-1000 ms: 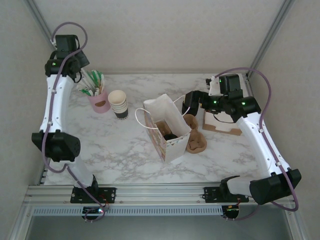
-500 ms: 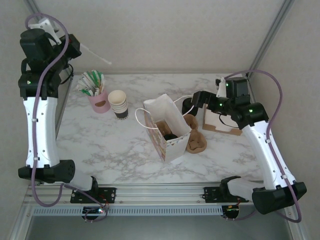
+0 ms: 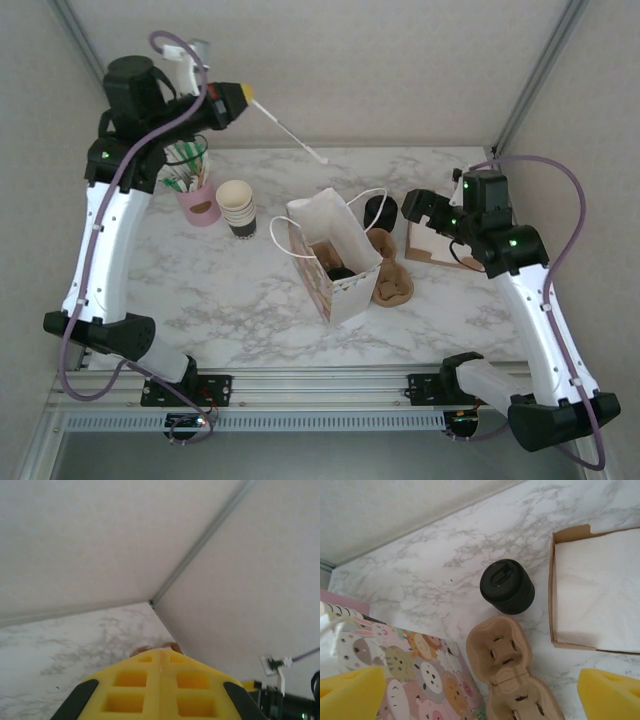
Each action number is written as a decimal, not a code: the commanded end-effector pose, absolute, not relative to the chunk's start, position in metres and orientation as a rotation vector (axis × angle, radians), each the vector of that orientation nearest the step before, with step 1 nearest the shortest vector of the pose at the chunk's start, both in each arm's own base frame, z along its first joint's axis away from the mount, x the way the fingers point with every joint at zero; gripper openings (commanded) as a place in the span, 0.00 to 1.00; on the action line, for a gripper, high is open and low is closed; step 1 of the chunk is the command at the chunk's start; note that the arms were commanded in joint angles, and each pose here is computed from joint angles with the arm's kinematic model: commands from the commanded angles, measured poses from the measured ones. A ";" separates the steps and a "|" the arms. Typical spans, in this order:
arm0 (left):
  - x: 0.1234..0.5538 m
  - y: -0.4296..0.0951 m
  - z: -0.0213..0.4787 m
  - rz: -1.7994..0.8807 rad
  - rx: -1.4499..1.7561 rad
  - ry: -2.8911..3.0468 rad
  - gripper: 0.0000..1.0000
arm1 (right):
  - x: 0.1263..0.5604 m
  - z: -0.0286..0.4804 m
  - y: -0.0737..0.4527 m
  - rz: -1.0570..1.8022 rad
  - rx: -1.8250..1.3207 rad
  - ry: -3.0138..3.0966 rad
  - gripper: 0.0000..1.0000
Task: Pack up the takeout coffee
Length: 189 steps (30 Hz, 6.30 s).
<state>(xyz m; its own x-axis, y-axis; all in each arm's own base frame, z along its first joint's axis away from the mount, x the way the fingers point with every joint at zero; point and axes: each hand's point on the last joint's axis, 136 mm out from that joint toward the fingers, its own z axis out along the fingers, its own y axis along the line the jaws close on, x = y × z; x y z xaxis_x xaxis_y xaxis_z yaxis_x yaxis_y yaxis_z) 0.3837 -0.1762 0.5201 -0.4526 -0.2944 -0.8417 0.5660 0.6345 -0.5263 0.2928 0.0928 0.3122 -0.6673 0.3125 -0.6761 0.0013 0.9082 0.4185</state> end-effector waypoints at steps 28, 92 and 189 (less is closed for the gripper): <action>0.333 -0.294 0.370 -0.361 0.653 2.100 0.00 | 0.308 0.257 0.076 0.438 0.405 2.432 0.99; 0.431 -0.174 0.274 -0.805 -0.111 2.140 1.00 | 0.419 0.077 -0.017 0.077 0.515 2.975 0.71; 0.323 -0.171 0.414 -0.829 0.048 1.557 1.00 | 0.258 0.500 0.178 1.084 -0.431 1.740 0.00</action>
<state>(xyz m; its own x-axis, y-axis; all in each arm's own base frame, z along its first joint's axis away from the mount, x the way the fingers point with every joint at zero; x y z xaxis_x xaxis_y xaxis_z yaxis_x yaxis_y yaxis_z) 0.3338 -0.1774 0.3876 -0.2926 -0.4083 -0.8647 0.4499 0.7392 -0.5012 0.2849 0.1459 0.4751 -0.4221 0.2187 -0.8798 -0.5536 0.7063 0.4412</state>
